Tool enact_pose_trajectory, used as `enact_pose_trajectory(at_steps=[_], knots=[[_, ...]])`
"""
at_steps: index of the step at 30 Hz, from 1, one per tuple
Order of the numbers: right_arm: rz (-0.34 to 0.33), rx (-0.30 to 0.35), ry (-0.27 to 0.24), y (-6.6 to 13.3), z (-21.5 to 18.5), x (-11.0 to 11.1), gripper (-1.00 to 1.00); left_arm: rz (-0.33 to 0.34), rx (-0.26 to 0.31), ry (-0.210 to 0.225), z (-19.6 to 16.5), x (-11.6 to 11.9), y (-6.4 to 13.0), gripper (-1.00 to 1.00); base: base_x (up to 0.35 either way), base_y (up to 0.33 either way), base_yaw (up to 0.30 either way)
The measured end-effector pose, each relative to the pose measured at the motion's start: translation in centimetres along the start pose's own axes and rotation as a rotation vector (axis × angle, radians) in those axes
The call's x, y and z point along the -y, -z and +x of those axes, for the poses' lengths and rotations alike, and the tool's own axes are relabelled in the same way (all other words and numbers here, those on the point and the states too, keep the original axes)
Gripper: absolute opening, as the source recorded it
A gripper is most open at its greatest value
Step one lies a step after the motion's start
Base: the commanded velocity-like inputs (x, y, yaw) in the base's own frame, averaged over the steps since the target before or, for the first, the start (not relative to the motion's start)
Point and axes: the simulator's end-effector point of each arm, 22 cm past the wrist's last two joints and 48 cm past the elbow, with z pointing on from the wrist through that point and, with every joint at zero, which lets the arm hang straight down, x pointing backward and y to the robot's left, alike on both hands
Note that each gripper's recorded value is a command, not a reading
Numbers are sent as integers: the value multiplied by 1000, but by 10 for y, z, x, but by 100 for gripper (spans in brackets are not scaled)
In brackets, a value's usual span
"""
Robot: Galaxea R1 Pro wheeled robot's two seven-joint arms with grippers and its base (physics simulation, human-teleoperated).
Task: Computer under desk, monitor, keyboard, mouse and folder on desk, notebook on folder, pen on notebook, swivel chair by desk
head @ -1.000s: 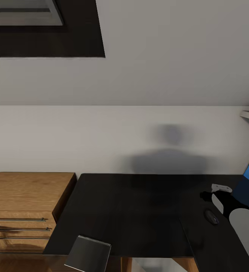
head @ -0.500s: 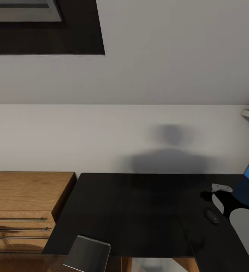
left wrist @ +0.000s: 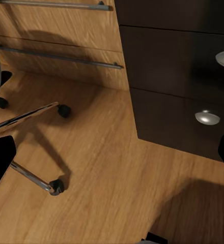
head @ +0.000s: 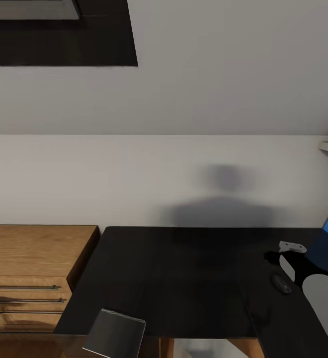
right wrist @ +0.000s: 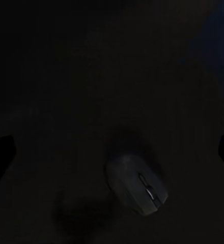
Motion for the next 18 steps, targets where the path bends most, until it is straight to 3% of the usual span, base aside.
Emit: enact_pose_trajectory(at_steps=[18], knots=[[0,-1,1,-17,13,-5,100,-2,0,1,15,5,-15,100,0,0,0]])
